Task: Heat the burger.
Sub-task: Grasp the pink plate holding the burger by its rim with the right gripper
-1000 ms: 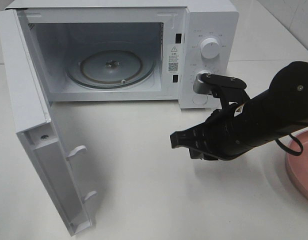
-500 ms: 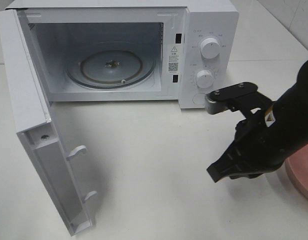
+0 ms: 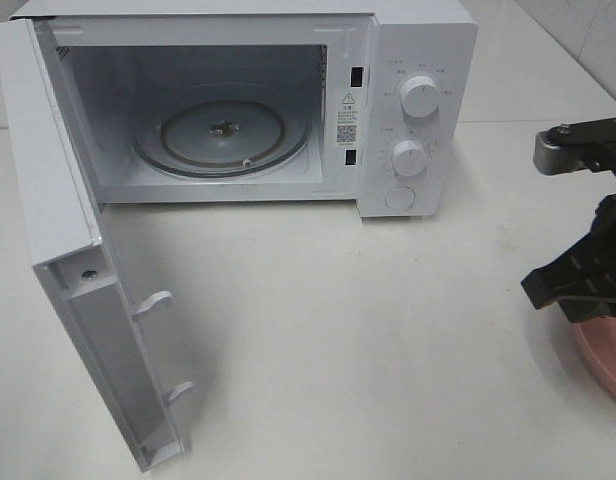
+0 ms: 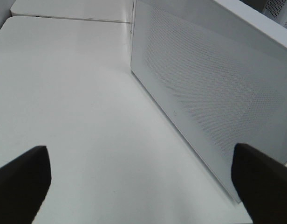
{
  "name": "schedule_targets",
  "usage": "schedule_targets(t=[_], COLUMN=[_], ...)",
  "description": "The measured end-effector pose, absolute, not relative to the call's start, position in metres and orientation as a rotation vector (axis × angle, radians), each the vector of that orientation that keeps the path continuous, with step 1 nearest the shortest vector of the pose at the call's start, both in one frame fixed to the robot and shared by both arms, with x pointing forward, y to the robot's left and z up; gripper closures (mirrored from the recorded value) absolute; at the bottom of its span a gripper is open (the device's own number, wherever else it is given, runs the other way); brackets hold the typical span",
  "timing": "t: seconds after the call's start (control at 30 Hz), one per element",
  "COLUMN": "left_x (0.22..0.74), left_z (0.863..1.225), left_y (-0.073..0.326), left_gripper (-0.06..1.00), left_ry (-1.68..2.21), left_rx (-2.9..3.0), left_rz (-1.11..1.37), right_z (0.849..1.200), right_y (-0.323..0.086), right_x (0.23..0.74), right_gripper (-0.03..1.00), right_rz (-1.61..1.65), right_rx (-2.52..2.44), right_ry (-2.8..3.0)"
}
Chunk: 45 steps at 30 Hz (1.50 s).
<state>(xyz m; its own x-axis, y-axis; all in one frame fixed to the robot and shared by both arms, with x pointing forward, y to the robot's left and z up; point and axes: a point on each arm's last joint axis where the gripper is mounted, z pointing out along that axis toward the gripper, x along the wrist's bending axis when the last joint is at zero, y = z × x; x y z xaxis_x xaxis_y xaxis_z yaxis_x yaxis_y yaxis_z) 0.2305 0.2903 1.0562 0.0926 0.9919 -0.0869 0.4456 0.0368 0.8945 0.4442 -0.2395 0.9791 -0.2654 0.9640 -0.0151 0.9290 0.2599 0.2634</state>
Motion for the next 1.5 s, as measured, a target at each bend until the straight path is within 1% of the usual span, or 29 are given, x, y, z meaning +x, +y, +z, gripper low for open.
schedule_targets(t=[0.1,0.13,0.17,0.2,0.23,0.27,0.3,0.33,0.37,0.43,0.47,0.53,0.57,0.63,0.87,0.9,0.97,1.37,1.5], left_x=[0.230,0.230,0.230,0.230,0.230,0.230,0.230,0.230,0.230,0.230,0.230,0.230,0.230,0.230,0.230,0.230,0.230,0.230,0.230], left_z=[1.056,1.056,1.056,1.056,1.056,1.056,1.056,1.056,1.056,1.056,1.056,1.056,1.056,1.056,1.056,1.056,1.056,1.056,1.056], left_y=[0.290,0.290,0.290,0.290,0.290,0.290,0.290,0.290,0.290,0.290,0.290,0.290,0.290,0.290,0.290,0.290,0.290,0.290,0.290], left_gripper=[-0.02,-0.02,-0.02,-0.02,-0.02,-0.02,-0.02,-0.02,-0.02,-0.02,-0.02,-0.02,-0.02,-0.02,-0.02,-0.02,-0.02,-0.02,-0.02], left_ry=[1.477,1.477,1.477,1.477,1.477,1.477,1.477,1.477,1.477,1.477,1.477,1.477,1.477,1.477,1.477,1.477,1.477,1.477,1.477], left_rx=[1.535,1.535,1.535,1.535,1.535,1.535,1.535,1.535,1.535,1.535,1.535,1.535,1.535,1.535,1.535,1.535,1.535,1.535,1.535], left_rz=[0.825,0.825,0.825,0.825,0.825,0.825,0.825,0.825,0.825,0.825,0.825,0.825,0.825,0.825,0.825,0.825,0.825,0.825,0.825], right_z=[0.979,0.980,0.980,0.980,0.980,0.981,0.981,0.981,0.981,0.981,0.981,0.981,0.981,0.979,0.962,0.962,0.951,0.923,0.911], right_y=[-0.250,-0.254,-0.256,-0.256,-0.256,-0.257,-0.257,-0.257,-0.257,-0.258,-0.258,-0.259,-0.259,-0.258,-0.261,-0.261,-0.265,-0.266,-0.275], right_x=[0.443,0.443,0.444,0.444,0.444,0.445,0.445,0.446,0.446,0.446,0.446,0.447,0.447,0.448,0.455,0.455,0.461,0.472,0.477], right_gripper=[0.82,0.78,0.71,0.71,0.67,0.54,0.54,0.46,0.46,0.17,0.17,0.03,0.03,-0.01,-0.02,-0.02,-0.02,0.00,0.02], right_rz=[0.235,0.223,0.223,0.223,0.227,0.232,0.232,0.231,0.231,0.219,0.219,0.214,0.214,0.206,0.114,0.114,0.076,-0.007,-0.034], right_rx=[1.816,1.833,1.834,1.834,1.831,1.820,1.820,1.812,1.812,1.789,1.789,1.780,1.780,1.779,1.840,1.840,1.886,1.934,1.993], right_ry=[2.337,2.319,2.307,2.307,2.305,2.297,2.297,2.294,2.294,2.296,2.296,2.296,2.296,2.300,2.295,2.295,2.271,2.265,2.237])
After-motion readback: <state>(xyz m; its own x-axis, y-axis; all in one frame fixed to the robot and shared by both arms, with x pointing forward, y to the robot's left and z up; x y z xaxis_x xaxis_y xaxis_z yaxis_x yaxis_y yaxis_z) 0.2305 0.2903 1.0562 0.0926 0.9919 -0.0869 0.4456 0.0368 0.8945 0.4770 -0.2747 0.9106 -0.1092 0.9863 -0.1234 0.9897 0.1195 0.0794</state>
